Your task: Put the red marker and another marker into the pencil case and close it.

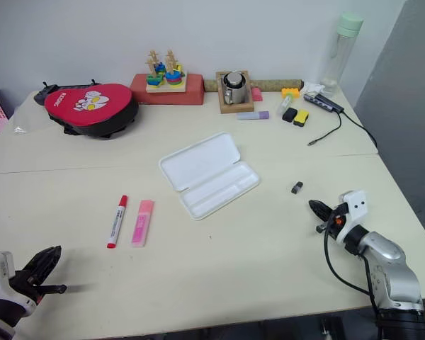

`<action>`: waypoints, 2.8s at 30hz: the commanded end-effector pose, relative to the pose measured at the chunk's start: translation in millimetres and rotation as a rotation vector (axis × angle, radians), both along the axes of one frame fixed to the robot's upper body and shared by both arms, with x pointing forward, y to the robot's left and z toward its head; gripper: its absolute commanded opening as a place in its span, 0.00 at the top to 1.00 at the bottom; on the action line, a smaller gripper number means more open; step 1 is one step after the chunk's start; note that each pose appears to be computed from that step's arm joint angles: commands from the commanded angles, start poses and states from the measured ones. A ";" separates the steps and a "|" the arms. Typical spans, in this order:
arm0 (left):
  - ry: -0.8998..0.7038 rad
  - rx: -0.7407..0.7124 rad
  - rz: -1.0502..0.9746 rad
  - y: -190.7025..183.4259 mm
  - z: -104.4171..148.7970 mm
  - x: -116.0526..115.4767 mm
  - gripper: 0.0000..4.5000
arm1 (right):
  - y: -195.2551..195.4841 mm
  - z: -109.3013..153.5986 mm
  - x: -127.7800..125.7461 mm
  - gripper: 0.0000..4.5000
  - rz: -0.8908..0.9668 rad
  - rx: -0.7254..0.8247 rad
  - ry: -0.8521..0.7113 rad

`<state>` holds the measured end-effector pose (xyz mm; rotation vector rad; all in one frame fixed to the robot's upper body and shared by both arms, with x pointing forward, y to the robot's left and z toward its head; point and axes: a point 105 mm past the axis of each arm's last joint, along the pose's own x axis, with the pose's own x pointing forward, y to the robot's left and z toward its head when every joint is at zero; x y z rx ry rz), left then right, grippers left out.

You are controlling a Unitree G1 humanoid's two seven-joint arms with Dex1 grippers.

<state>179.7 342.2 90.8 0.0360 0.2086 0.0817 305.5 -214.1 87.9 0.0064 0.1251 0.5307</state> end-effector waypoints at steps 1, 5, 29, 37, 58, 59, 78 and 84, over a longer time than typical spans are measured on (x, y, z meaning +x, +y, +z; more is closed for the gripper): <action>-0.014 0.023 -0.019 -0.7 5.8 0.0 0.89 | -5.3 8.5 0.0 1.00 -0.005 0.004 -0.047; 0.004 0.033 -0.004 1.6 4.6 -0.8 0.89 | -5.7 8.5 0.1 1.00 0.000 0.004 -0.048; 0.011 0.022 -0.004 -0.3 2.6 -6.7 0.89 | -2.1 7.0 5.5 1.00 0.036 -0.013 -0.007; 0.007 0.033 -0.011 2.7 6.9 -9.8 0.90 | 5.0 20.7 -0.1 0.96 0.100 -0.031 0.000; 0.080 -0.159 -0.085 -11.5 2.8 -12.8 0.82 | 62.0 59.9 -5.1 0.00 0.415 -0.063 -0.080; 0.082 -0.163 -0.095 -12.9 3.6 -12.9 0.79 | 66.0 62.3 -3.6 0.00 0.434 -0.072 -0.093; 0.154 0.011 -0.386 -37.5 41.7 -2.3 0.36 | 134.9 79.0 15.3 0.00 0.900 -0.348 -0.130; 0.143 0.041 -0.449 -47.4 50.9 7.9 0.36 | 137.2 62.9 33.9 0.00 0.986 -0.585 -0.159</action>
